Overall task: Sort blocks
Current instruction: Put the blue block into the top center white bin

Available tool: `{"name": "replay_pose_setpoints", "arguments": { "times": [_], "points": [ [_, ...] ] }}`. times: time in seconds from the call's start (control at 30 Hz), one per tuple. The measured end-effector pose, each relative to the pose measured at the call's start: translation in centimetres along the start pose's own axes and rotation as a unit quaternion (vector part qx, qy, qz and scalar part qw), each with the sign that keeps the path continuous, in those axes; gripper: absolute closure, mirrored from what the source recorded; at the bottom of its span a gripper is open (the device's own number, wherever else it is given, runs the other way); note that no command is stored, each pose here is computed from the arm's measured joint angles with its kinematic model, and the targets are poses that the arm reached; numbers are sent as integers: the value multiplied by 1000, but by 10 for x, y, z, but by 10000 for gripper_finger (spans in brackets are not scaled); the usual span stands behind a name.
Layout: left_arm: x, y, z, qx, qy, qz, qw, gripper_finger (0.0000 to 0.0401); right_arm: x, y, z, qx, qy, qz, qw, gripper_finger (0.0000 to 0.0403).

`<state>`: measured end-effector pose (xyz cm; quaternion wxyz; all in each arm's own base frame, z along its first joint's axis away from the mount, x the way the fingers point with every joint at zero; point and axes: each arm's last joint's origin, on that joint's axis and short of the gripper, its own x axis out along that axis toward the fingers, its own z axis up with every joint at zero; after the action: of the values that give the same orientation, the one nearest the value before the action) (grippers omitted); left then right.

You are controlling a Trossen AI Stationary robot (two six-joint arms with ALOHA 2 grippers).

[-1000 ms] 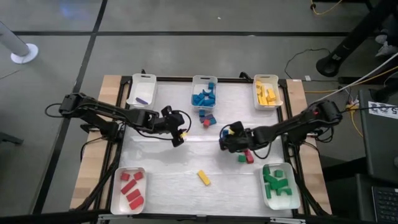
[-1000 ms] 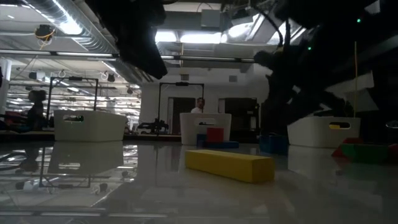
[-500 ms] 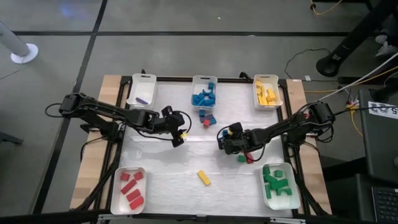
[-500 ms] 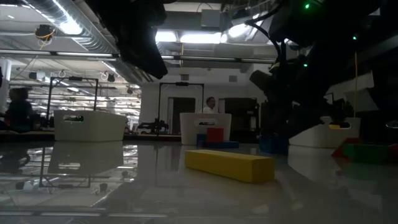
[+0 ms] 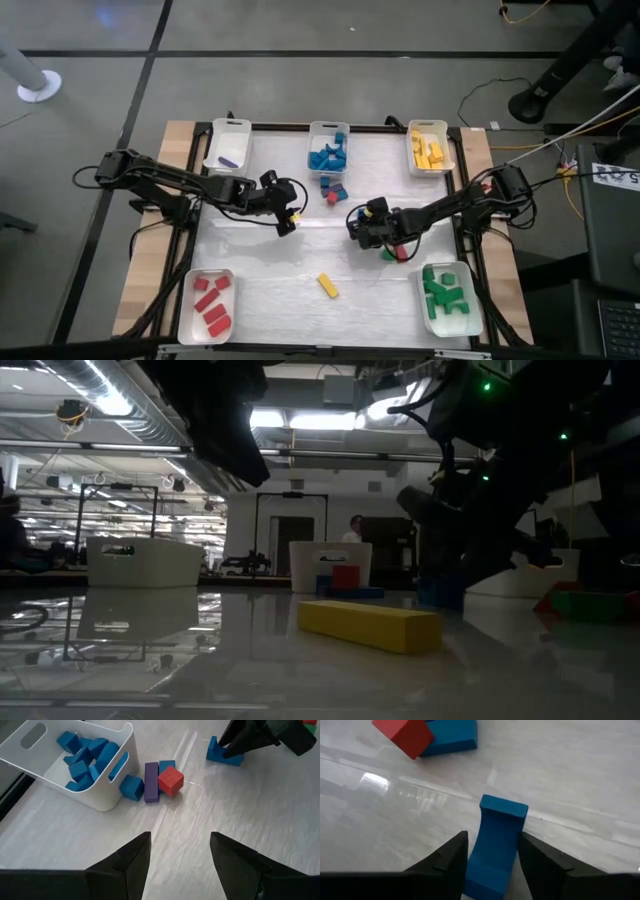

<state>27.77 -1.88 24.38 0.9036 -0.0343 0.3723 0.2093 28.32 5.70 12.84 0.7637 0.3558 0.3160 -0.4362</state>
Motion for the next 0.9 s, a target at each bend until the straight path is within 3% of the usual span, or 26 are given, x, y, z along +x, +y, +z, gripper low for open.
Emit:
{"name": "replay_pose_setpoints", "arguments": {
  "times": [0.53, 0.9],
  "points": [
    [0, 0, 0, 8, 0, 0, 1000, 207, 19, -10, 29, 32, 5, -35, 999, 231],
    [0, 0, 0, 11, 0, 0, 1000, 207, 20, -6, 30, 25, 20, -12, 999, 231]
  ]
}}
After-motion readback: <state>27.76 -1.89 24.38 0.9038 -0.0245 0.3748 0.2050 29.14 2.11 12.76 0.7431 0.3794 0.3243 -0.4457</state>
